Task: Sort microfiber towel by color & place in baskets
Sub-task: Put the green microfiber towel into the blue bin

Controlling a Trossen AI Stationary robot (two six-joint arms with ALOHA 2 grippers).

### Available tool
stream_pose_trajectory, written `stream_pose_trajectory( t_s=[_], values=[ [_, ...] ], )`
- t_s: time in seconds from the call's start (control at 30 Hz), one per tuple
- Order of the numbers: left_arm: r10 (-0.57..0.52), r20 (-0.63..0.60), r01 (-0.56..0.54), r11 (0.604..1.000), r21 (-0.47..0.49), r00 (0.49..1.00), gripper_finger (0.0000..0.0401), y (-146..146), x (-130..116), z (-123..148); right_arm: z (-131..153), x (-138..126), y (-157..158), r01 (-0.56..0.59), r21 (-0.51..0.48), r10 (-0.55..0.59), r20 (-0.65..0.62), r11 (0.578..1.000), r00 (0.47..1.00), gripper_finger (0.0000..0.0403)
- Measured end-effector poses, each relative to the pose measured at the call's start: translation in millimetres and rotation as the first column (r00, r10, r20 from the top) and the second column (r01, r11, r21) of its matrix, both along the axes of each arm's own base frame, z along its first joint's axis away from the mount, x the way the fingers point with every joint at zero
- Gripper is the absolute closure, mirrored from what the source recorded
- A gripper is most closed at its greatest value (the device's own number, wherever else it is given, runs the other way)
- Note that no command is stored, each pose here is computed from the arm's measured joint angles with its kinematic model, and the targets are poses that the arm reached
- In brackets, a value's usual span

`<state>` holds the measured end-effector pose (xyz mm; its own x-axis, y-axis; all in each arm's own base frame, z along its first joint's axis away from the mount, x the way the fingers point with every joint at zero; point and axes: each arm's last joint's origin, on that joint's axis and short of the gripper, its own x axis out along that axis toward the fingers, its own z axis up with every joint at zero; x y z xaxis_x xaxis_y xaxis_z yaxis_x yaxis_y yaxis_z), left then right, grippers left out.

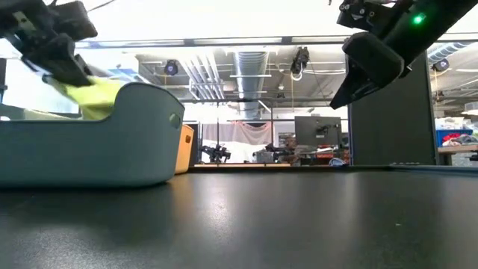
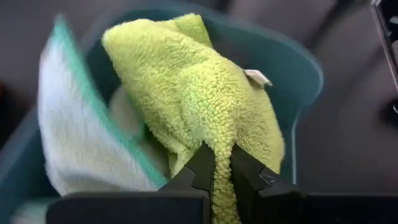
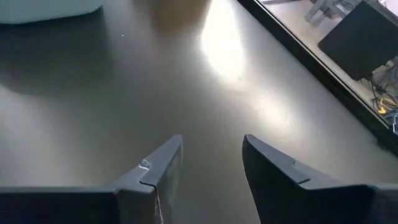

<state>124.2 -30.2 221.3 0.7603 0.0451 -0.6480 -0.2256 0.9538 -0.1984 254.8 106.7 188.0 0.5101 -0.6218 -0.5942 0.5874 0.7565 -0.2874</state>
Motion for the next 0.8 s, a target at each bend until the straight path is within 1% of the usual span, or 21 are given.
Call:
stream_pose_trajectory(
  t_s=[0.07,0.17,0.2,0.27,0.33,0.4,0.5,0.53,0.63,0.8],
  values=[
    [0.012,-0.044,-0.014,0.999,-0.044,0.999,0.0397,-1.8,2.8,-5.6,0.1,0.2,-0.4,0.002,-0.002,-0.002,0.001,1.0,1.0,0.0247],
    [0.04,-0.133,-0.049,0.997,-0.066,0.99,0.0396,-3.7,7.9,-20.4,0.2,0.7,-1.2,0.005,-0.006,-0.005,0.004,1.0,1.0,0.0251],
    [0.055,-0.16,-0.065,0.996,-0.056,0.986,0.0396,-3.8,10.4,-25.1,0.4,1.1,-1.0,0.001,-0.008,-0.001,0.005,1.0,1.0,0.0252],
    [0.097,-0.188,-0.1,0.995,-0.007,0.977,0.0396,-3.8,17.1,-33.1,0.8,2.4,-0.7,-0.007,-0.011,0.007,0.009,1.0,1.0,0.0251],
    [0.114,-0.176,-0.109,0.993,0.036,0.978,0.0396,-5.4,26.6,-37.7,1.3,3.7,-0.1,-0.022,-0.017,0.022,0.009,1.0,1.0,0.0247],
    [0.082,-0.16,-0.076,0.996,0.044,0.984,0.0396,-9.1,37.8,-41.2,2.1,5.2,0.5,-0.033,-0.02,0.034,0.012,0.999,0.999,0.0241],
    [-0.002,-0.179,0.003,1.0,0.007,0.984,0.0392,-15.2,51.0,-45.8,4.7,7.1,1.4,-0.048,-0.025,0.049,0.009,0.999,0.999,0.0226],
    [-0.012,-0.197,0.012,1.0,-0.001,0.98,0.0387,-16.5,53.7,-45.6,5.8,7.8,1.9,-0.06,-0.022,0.06,-0.001,0.998,0.998,0.0221],
    [0.005,-0.264,-0.005,1.0,0.002,0.965,0.0362,-17.5,56.9,-38.7,14.6,10.0,4.0,-0.113,-0.014,0.112,-0.059,0.994,0.992,0.0206],
    [0.016,-0.347,-0.009,1.0,0.02,0.938,0.0298,-17.4,55.5,-7.8,42.1,16.8,7.4,-0.191,-0.062,0.183,-0.114,0.98,0.977,0.0187]
  ],
)
